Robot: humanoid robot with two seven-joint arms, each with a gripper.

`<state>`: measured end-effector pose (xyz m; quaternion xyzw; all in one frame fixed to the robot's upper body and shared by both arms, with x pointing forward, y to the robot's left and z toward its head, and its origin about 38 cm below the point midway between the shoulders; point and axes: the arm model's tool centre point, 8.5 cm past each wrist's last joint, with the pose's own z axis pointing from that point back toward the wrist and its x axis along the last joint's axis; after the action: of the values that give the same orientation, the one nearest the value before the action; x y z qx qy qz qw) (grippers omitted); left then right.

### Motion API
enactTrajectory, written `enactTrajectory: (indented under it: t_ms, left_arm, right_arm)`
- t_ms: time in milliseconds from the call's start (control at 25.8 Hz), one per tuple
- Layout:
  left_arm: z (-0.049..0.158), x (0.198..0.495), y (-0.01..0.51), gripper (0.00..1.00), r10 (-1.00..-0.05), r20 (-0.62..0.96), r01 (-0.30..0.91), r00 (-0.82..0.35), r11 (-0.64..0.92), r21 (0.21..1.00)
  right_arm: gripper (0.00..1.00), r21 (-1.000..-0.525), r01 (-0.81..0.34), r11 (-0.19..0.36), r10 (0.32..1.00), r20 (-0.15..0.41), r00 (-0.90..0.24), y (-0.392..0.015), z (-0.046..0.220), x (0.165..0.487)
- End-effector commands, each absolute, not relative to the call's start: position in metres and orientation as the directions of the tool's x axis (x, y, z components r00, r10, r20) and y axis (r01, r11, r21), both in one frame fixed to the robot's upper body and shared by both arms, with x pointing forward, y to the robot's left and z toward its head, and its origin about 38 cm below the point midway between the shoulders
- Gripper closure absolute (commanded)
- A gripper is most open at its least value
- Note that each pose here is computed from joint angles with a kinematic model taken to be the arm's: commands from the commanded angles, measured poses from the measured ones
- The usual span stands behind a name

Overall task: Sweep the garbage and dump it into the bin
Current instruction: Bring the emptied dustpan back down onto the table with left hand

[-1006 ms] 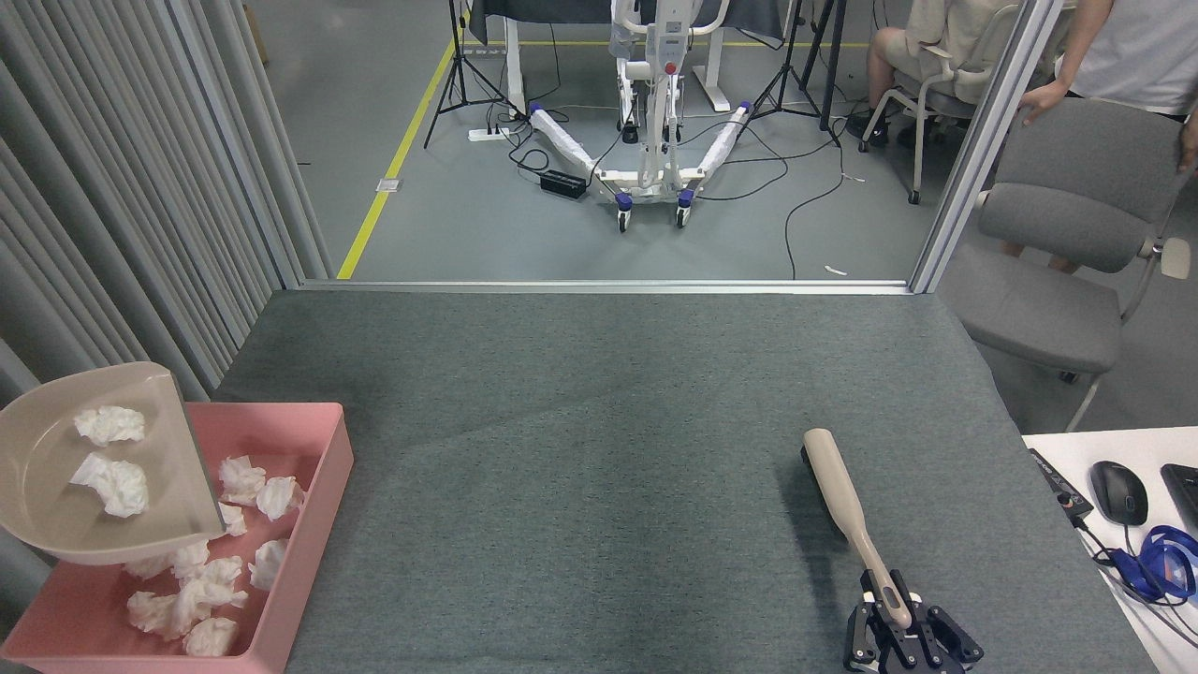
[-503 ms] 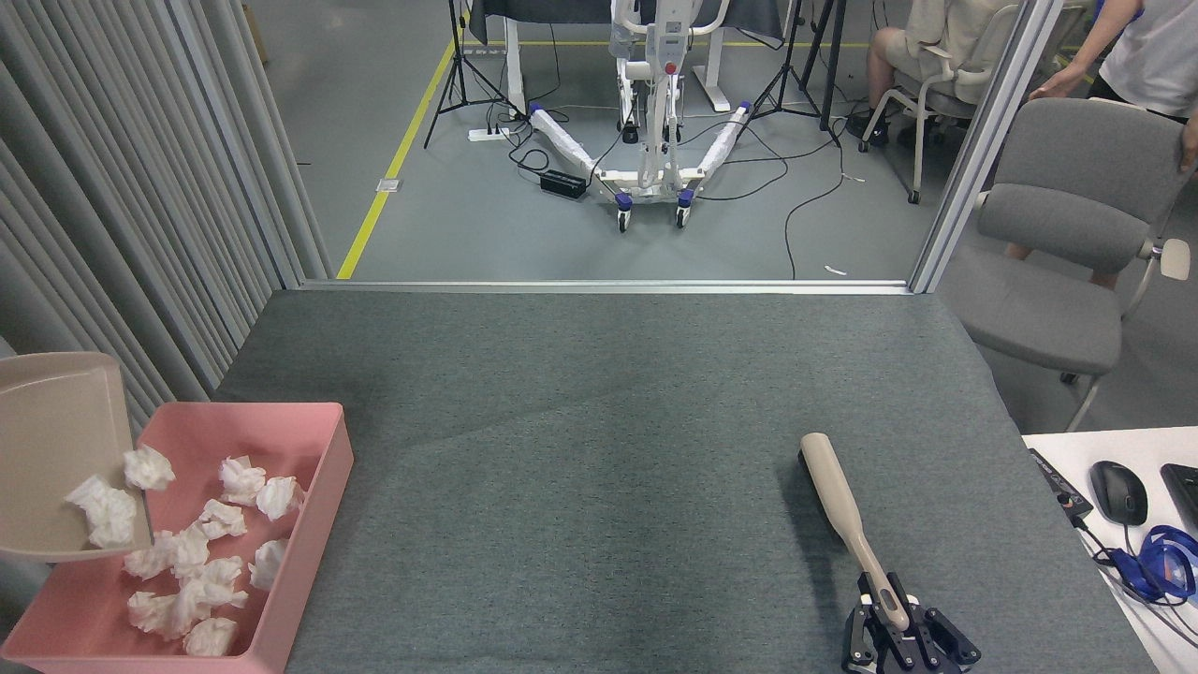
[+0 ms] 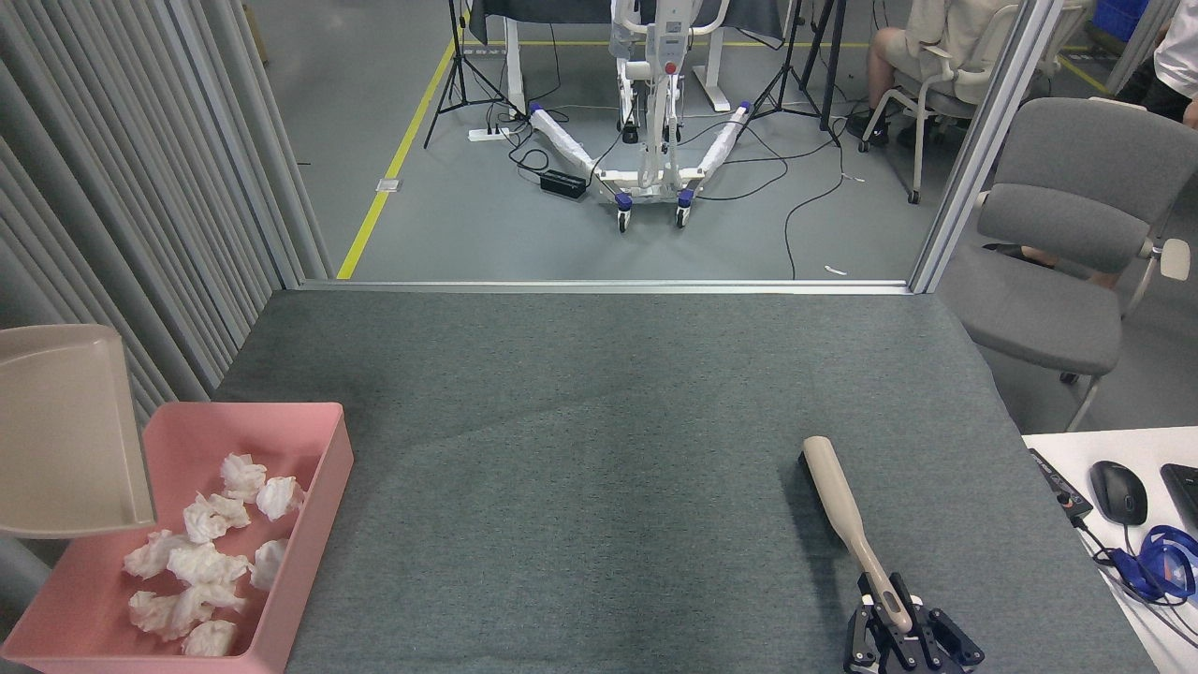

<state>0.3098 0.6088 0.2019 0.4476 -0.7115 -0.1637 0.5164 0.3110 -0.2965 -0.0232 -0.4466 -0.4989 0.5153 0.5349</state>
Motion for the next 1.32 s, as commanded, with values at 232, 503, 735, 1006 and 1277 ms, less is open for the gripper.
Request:
enactTrajectory:
  t_ms: [232, 503, 735, 1006, 1277]
  left_arm:
    - [0.174, 0.360, 0.478, 1.00, -0.455, 0.836, -0.291, -0.308, 0.881, 0.373]
    - [0.135, 0.378, 0.343, 1.00, -0.269, 0.934, -0.072, -0.236, 0.963, 0.259]
    - [0.092, 0.375, 0.255, 1.00, -0.166, 0.968, 0.063, -0.188, 0.982, 0.181]
    - [0.048, 0.378, 0.197, 1.00, -0.442, 0.887, 0.070, -0.134, 0.889, 0.453]
    - [0.026, 0.379, 0.187, 1.00, -0.429, 0.901, 0.057, -0.072, 0.900, 0.433]
  right_arm:
    - [0.42, -0.992, -0.102, 0.071, 0.997, 0.074, -0.026, -0.296, -0.023, 0.311]
    - [0.20, -0.997, -0.031, 0.072, 0.997, 0.072, -0.026, -0.297, -0.015, 0.312]
    - [0.13, -0.997, -0.011, 0.071, 0.997, 0.072, -0.027, -0.298, -0.008, 0.314]
    - [0.04, -0.997, 0.038, 0.074, 0.997, 0.073, -0.032, -0.295, 0.008, 0.316]
    - [0.02, -0.993, 0.089, 0.072, 0.997, 0.070, -0.027, -0.299, 0.028, 0.314]
